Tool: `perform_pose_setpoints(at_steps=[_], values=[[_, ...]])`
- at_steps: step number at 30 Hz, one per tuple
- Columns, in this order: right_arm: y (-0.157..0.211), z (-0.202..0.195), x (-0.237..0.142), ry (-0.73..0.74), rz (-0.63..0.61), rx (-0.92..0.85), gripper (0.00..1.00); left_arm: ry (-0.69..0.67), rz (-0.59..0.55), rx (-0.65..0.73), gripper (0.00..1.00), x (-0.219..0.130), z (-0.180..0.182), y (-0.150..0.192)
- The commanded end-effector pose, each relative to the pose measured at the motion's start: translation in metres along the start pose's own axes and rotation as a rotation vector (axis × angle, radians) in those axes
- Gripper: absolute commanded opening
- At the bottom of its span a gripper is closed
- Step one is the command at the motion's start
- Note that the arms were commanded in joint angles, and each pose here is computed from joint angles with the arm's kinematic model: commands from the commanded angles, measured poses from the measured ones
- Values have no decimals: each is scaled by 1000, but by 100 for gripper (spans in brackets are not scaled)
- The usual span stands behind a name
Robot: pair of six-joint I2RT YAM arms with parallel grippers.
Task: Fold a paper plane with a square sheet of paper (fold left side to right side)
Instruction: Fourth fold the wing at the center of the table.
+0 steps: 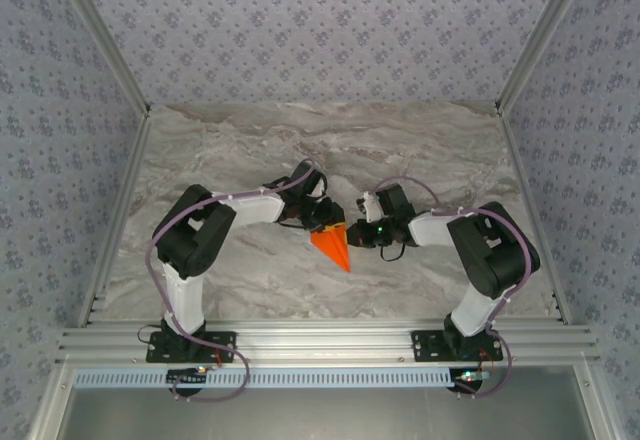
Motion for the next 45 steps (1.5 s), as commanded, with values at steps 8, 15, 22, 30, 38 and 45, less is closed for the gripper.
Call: perform_pose_setpoints(at_steps=[8,15,22,30,38,45], values=[[27,-25,10,130,113,52,0,-77,25,-14,24,10,22,10],[27,-24,11,135,116,46,0,-104,34,-27,24,14,34,14],[21,-17,9,109,103,35,0,-127,40,-36,24,14,43,19],[-9,6,-17,76,7,-3,19,-148,44,-56,23,15,55,27],[-2,28,-50,19,-31,-30,26,-148,43,-57,23,14,56,29],[17,59,-42,-174,70,-13,21,-147,42,-55,23,14,56,28]])
Point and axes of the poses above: each hand's point on the last joint's axis, 136 mm out from that joint toward the fingers, its own x axis out along the fingers, its own z axis along the line the jaws close on, y = z × x, the point moved 6 cm from there along -x, back along the fingers, and after that the axes turned 3 degrees about x, right-handed, at the moved point
